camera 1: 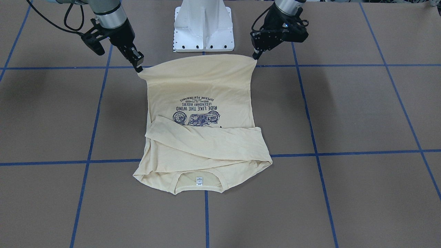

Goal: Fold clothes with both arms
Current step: 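Lift the hem with both grippers and fold it toward the collar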

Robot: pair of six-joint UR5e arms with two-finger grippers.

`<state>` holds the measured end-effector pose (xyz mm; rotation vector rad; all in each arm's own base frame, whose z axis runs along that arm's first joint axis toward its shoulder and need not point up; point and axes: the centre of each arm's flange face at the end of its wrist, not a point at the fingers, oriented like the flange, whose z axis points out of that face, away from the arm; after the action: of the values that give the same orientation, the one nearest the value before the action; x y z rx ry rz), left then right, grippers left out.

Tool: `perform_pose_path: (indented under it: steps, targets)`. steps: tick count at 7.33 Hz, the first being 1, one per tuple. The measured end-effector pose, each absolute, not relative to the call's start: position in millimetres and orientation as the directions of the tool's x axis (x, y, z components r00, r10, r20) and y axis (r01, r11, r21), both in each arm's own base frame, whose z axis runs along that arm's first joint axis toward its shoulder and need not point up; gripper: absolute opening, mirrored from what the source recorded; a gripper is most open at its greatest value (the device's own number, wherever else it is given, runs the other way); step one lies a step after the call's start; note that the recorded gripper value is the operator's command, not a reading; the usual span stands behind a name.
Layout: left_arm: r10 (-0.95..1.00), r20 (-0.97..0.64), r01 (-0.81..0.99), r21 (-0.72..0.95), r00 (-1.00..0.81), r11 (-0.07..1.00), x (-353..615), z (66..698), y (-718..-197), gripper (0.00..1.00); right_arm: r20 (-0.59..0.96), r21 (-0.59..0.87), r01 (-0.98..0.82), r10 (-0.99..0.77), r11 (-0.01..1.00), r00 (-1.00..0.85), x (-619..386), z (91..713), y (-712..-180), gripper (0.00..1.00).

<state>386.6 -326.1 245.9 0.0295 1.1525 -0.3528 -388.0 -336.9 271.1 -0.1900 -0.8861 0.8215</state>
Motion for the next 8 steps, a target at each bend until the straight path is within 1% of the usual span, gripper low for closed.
perform_pose_path:
  steps: [1, 3, 5, 8]
  targets:
    - [-0.252, -0.893, 0.321, -0.131, 0.372, 0.938, 386, 251, -370, 0.0, 0.605, -0.433, -0.576, 0.697, 0.694, 0.385, -378, 262, -374, 0.0]
    - [-0.253, -0.883, 0.377, -0.095, 0.396, 0.921, 386, 258, -433, 0.0, 0.589, -0.372, -0.604, 0.682, 0.705, 0.434, -367, 269, -438, 0.0]
    - [-0.266, -0.876, 0.422, -0.08, 0.403, 0.903, 389, 256, -480, 0.0, 0.576, -0.317, -0.62, 0.665, 0.718, 0.476, -366, 282, -492, 0.0]
    - [-0.247, -0.874, 0.446, -0.04, 0.418, 0.894, 404, 275, -533, 0.0, 0.541, -0.275, -0.617, 0.649, 0.737, 0.534, -410, 289, -560, 0.0]
